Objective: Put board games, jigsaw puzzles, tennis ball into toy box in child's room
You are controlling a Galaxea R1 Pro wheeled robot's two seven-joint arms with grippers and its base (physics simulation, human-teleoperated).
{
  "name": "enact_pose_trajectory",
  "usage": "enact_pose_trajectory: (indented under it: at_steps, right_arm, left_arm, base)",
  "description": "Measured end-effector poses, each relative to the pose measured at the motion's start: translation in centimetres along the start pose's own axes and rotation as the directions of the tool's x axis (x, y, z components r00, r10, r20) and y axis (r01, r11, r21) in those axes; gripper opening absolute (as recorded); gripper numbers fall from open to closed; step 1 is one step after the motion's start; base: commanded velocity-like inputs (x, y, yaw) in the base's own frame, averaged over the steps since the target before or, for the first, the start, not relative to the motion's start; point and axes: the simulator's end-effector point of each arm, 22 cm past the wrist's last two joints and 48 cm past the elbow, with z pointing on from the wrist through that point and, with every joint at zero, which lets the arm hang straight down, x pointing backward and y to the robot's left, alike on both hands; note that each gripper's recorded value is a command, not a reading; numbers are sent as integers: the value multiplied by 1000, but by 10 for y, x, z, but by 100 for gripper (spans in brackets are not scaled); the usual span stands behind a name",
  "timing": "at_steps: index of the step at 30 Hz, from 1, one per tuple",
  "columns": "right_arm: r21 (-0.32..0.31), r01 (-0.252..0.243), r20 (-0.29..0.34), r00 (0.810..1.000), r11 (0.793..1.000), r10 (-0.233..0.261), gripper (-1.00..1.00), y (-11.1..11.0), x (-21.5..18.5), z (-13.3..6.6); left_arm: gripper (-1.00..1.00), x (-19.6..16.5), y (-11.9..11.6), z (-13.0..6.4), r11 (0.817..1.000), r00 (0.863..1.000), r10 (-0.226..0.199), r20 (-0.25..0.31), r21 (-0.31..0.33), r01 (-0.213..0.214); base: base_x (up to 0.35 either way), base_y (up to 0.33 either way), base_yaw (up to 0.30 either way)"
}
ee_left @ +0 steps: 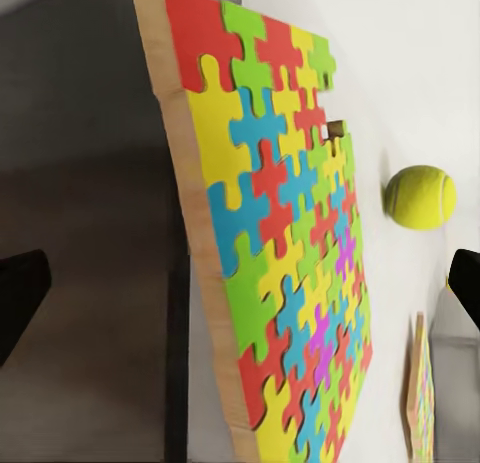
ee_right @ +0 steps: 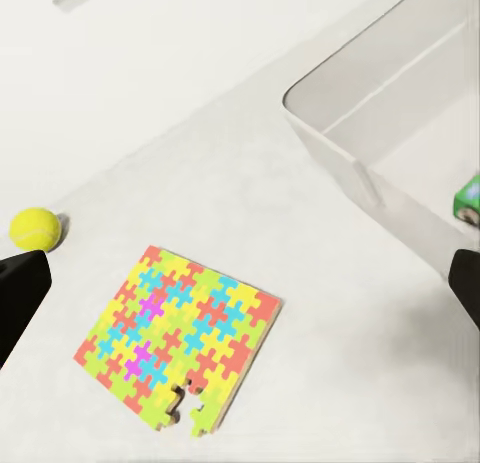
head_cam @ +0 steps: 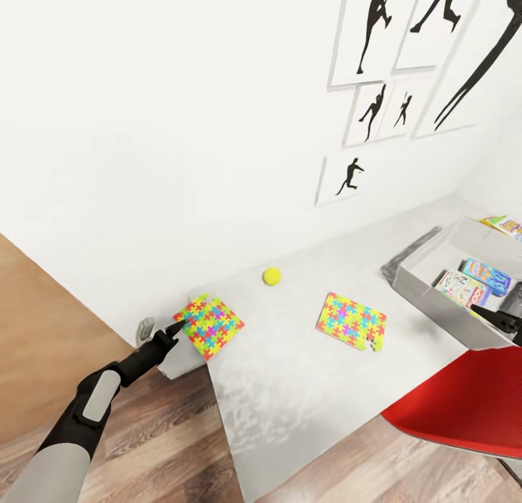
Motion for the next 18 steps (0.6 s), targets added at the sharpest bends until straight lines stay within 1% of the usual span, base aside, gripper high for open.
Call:
enact_pose_trajectory:
  at_steps: [6,18]
  right_arm:
    - [0,0,0,1000,1000,0,100,0,0,0]
    - [-1,0,0,1000,1000,0,100,0,0,0]
  left_arm:
    - [100,0,0,0,1000,1000,0,0,0,0]
    - [100,0,0,0,1000,1000,1,1,1,-1]
  base:
    - [0,0,-123]
    - [0,0,-37]
